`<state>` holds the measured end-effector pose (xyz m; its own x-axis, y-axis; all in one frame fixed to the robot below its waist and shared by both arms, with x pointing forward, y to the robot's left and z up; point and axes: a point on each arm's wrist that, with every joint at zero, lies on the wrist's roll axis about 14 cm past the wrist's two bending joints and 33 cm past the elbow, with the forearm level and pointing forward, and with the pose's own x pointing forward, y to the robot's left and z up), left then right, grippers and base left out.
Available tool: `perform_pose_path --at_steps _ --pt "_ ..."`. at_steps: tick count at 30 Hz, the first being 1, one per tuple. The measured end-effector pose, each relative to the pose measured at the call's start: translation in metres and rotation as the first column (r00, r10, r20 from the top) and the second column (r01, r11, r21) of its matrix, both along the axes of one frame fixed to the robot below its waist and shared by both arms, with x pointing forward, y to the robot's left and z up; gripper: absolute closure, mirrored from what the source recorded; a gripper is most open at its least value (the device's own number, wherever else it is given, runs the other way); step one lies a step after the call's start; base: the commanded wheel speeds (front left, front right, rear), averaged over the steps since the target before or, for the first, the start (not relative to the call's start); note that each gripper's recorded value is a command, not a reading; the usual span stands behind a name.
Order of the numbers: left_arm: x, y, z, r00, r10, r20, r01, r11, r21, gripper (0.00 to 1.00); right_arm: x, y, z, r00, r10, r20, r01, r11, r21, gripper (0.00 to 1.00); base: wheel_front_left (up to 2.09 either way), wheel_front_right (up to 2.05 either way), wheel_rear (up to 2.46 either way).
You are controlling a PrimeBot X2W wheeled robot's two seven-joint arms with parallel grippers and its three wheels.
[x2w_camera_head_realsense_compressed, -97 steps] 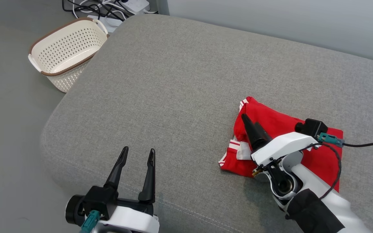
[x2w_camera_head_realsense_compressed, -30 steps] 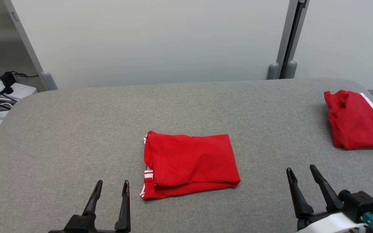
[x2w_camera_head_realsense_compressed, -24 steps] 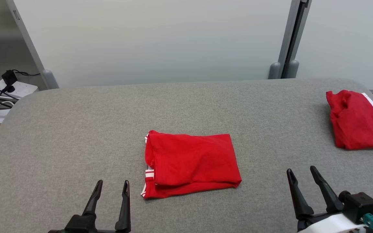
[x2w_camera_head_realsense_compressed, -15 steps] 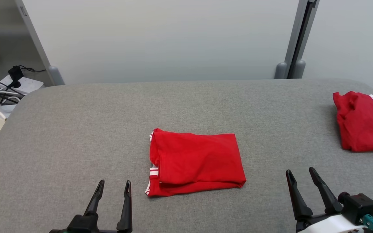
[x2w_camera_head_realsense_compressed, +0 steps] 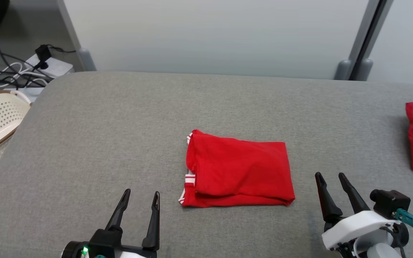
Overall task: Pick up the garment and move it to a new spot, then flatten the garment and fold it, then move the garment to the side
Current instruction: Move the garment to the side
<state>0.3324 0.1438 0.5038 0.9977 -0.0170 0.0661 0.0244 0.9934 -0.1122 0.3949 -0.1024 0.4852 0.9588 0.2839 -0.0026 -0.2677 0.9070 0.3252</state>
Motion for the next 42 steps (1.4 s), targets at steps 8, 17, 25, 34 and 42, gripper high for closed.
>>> perform_pose_path --at_steps 8,17,25,34,42 --pt "0.000 0.012 -0.003 0.999 0.042 -0.013 -0.042 0.999 0.003 0.00 0.025 0.030 -0.043 0.977 0.063 -0.202 -0.041 0.993 0.111 0.00 0.00 0.00 0.00" --pt "0.004 0.024 -0.007 0.996 0.085 -0.030 -0.085 0.996 0.008 0.00 0.059 0.043 -0.070 0.941 0.108 -0.321 -0.095 0.994 0.056 0.00 0.00 0.00 0.00" --pt "0.012 0.035 -0.002 0.992 0.122 -0.020 -0.122 0.992 0.012 0.00 0.060 0.055 -0.105 0.865 0.146 -0.481 -0.157 0.987 0.018 0.00 0.00 0.00 0.00" --pt "0.010 0.037 -0.002 0.991 0.132 -0.019 -0.132 0.991 0.013 0.00 0.057 0.065 -0.108 0.846 0.181 -0.502 -0.206 0.978 0.005 0.97 0.00 0.00 0.00" --pt "0.011 0.038 0.002 0.991 0.134 -0.008 -0.134 0.991 0.004 0.00 0.068 0.064 -0.088 0.902 0.193 -0.386 -0.246 0.965 -0.094 1.00 0.00 0.00 0.00"
